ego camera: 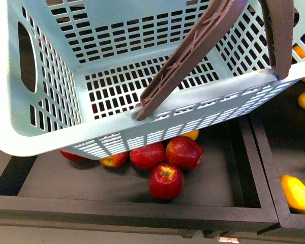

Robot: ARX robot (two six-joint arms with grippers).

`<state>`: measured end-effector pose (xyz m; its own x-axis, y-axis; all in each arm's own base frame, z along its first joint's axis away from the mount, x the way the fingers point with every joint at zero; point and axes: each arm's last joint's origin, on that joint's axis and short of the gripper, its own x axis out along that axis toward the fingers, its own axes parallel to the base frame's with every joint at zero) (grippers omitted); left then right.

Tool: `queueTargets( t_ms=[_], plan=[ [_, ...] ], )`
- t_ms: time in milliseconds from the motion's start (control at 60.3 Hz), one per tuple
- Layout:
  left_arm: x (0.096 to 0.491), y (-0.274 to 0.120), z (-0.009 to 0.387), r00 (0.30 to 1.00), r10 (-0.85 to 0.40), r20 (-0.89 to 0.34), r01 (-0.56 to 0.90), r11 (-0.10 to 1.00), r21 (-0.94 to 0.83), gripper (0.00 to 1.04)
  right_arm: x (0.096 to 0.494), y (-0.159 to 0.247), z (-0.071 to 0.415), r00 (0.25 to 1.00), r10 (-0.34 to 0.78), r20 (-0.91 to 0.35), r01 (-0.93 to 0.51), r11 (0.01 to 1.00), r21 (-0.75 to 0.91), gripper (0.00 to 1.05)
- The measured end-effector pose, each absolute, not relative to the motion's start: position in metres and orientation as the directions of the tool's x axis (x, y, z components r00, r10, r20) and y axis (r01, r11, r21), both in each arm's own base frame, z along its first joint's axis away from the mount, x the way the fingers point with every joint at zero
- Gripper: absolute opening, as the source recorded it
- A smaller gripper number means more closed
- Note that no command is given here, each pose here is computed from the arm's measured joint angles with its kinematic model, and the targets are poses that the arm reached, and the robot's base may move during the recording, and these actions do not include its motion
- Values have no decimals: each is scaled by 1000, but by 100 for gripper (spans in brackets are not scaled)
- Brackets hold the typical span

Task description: Pick lemon and mango into basket

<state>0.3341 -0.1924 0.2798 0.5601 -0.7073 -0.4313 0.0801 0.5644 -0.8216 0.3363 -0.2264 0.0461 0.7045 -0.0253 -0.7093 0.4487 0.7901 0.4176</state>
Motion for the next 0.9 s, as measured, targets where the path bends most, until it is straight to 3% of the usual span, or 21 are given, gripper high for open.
queueTargets(
  t_ms=[282, 531, 896],
  plan=[
    [334, -192, 280, 560, -707, -431, 80, 565, -822, 5, 307, -211, 106, 810, 44, -585, 321, 801, 505, 66],
    [334, -192, 280, 560, -707, -431, 80, 565, -822, 5, 286, -165, 156, 896, 133, -423, 105, 864, 493, 65],
    [334, -192, 280, 560, -707, -431, 80, 564, -822, 5, 282, -79, 194, 896, 314, -314, -200, 917, 346, 65]
  ],
)
